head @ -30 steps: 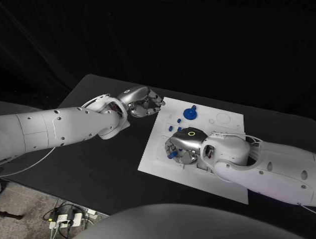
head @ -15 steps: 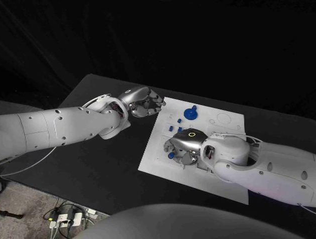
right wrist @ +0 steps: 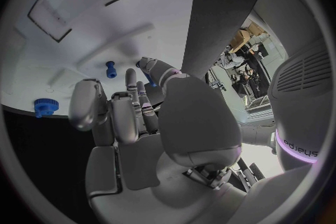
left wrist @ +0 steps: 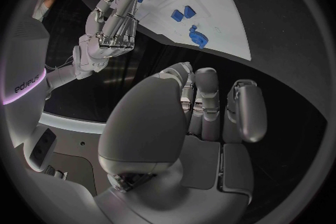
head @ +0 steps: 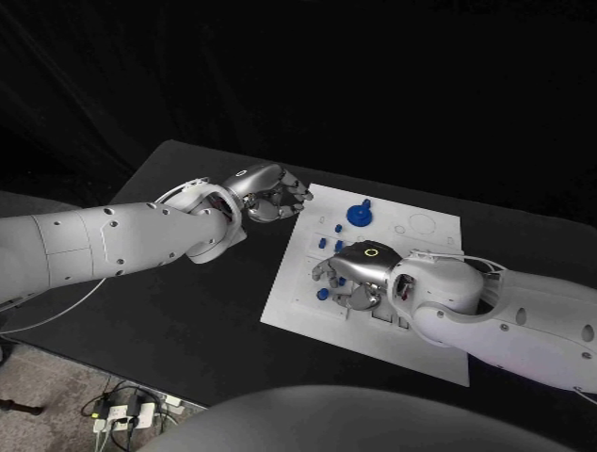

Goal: Assemble the parts on the task board

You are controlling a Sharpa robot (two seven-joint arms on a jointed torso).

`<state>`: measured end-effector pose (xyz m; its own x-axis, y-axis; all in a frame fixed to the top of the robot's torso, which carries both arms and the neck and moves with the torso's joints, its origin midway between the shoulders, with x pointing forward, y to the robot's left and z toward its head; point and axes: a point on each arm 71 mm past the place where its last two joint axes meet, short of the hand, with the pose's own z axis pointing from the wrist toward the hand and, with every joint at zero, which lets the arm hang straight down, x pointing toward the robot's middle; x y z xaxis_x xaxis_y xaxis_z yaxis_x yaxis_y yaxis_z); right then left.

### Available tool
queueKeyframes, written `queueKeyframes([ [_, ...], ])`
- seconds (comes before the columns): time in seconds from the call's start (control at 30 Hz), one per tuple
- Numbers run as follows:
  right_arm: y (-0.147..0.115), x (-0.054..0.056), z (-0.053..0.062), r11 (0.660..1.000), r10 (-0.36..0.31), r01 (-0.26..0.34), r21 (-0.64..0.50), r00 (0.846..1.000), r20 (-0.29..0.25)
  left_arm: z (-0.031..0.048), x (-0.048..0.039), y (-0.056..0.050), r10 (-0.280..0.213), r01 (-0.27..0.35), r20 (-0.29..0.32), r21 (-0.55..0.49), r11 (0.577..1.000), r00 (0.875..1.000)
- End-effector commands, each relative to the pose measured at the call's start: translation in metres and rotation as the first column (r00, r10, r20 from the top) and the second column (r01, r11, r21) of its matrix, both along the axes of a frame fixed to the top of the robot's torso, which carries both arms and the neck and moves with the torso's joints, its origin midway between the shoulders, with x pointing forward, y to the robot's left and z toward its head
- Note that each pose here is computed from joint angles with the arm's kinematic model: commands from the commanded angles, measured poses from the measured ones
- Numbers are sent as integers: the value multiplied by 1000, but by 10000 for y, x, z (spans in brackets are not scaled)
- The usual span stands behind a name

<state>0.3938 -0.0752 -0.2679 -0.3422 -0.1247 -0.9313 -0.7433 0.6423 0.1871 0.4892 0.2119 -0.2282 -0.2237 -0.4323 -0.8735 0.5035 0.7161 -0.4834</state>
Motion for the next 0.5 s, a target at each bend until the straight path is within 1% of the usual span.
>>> queueKeyframes([
  [0.03, -87, 3, 159, 996, 6, -13, 88, 998, 69, -3, -2, -17, -8, 8, -7, 2, 1000, 1000],
  [0.1, -174, 11, 273, 993, 3, -15, 118, 995, 98, -2, -2, -12, -7, 7, -6, 3, 1000, 1000],
  [0.2, -359, 23, 503, 988, -20, -2, 155, 990, 139, -3, 2, -2, -4, 4, -6, 4, 1000, 1000],
  [0.27, -499, 38, 660, 984, -45, 17, 179, 987, 153, -2, 5, 3, -3, 3, -2, 3, 1000, 1000],
  [0.3, -558, 46, 720, 981, -58, 29, 192, 987, 150, 0, 6, 3, -3, 3, 0, 2, 1000, 1000],
  [0.33, -588, 51, 749, 979, -66, 36, 199, 987, 146, 1, 6, 2, -4, 4, 2, 1, 1000, 1000],
  [0.4, -742, 74, 872, 965, -119, 89, 246, 987, 110, 9, 6, -5, -7, 7, 14, -5, 1000, 1000],
  [0.43, -823, 88, 919, 954, -158, 130, 271, 984, 84, 12, 5, -12, -9, 9, 20, -7, 1000, 1000],
  [0.5, -989, 122, 967, 928, -245, 227, 296, 969, 24, 17, 4, -29, -13, 13, 29, -11, 1000, 1000],
])
